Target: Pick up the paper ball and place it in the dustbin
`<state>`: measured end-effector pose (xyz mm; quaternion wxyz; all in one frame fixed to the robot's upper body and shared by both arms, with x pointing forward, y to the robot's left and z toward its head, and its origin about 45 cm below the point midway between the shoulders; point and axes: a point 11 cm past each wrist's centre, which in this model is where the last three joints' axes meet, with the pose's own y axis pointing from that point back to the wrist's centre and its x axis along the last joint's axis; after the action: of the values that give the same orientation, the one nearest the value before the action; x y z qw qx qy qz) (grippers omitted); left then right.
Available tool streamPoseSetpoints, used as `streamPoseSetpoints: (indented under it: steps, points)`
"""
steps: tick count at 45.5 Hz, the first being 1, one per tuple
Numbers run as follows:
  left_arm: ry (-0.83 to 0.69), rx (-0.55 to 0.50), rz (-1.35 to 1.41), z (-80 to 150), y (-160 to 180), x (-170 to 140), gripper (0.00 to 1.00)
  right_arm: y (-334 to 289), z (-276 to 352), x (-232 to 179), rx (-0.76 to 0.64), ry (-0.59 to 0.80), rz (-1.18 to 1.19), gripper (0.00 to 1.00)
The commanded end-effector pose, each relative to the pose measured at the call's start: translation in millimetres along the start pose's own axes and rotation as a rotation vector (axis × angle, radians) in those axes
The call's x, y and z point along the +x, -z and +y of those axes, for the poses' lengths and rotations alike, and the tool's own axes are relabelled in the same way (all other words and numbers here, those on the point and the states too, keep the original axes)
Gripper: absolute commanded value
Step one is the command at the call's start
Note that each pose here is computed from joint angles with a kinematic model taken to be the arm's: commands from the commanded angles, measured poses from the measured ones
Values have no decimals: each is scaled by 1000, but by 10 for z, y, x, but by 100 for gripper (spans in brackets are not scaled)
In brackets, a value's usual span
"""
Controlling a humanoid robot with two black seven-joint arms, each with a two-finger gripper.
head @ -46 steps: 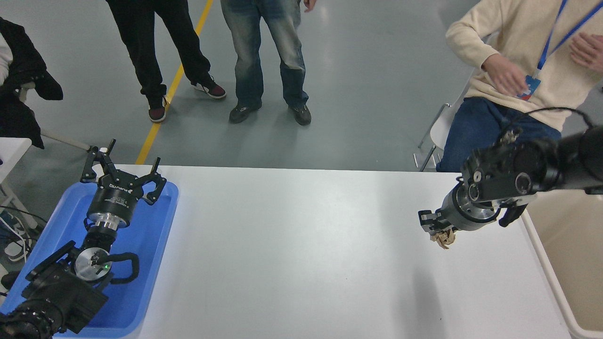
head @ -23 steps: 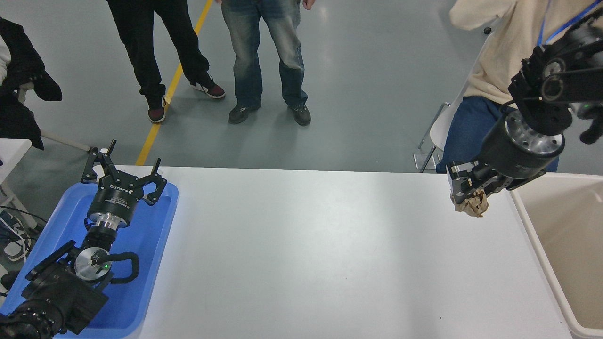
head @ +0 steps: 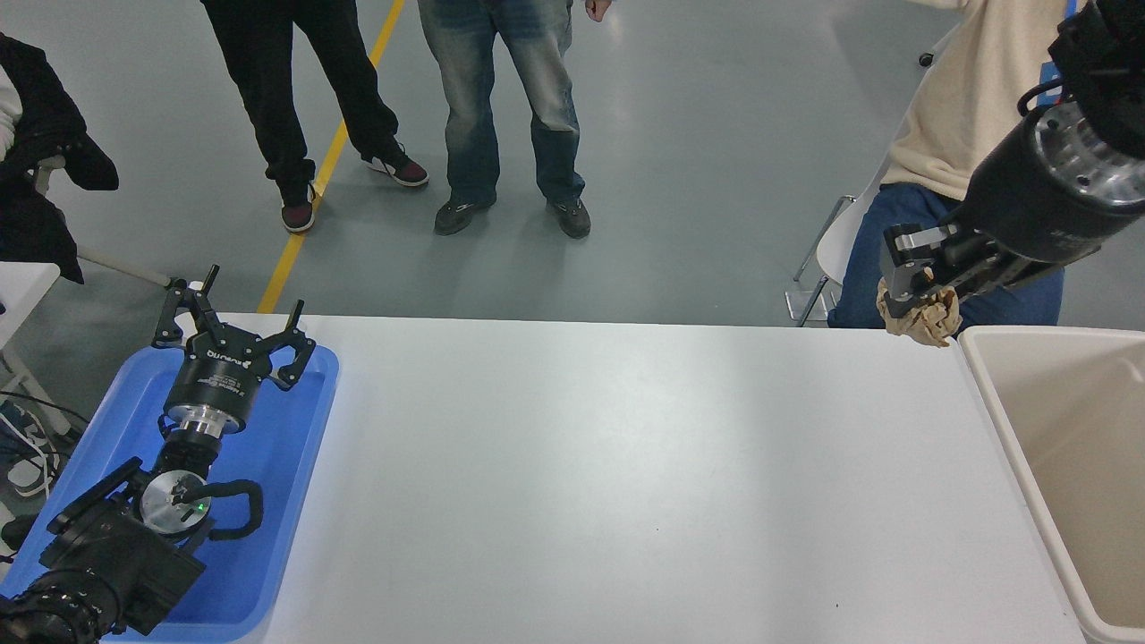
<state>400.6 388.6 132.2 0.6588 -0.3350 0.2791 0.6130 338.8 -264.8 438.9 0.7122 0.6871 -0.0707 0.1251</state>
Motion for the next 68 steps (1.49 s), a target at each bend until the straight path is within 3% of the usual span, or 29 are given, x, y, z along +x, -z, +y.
streamPoseSetpoints:
  steps: [1,15,21,34,68]
  points:
    - [0,-1,0,0,0,0,100,-248,15,-41,-37,5,-62,0]
    - [0,0,-1,1,-6,3,100,-1401,-61,-453,-168,58,-364,0]
    - [0,-1,-1,1,-8,3,100,-2028,-77,-738,-290,17,-519,0]
    - [-2,-1,-1,7,-6,8,100,-2936,-498,-1228,-409,-13,-723,0]
    - [-2,-2,-1,7,-7,8,100,-3448,-2461,-1740,-563,-353,-814,0]
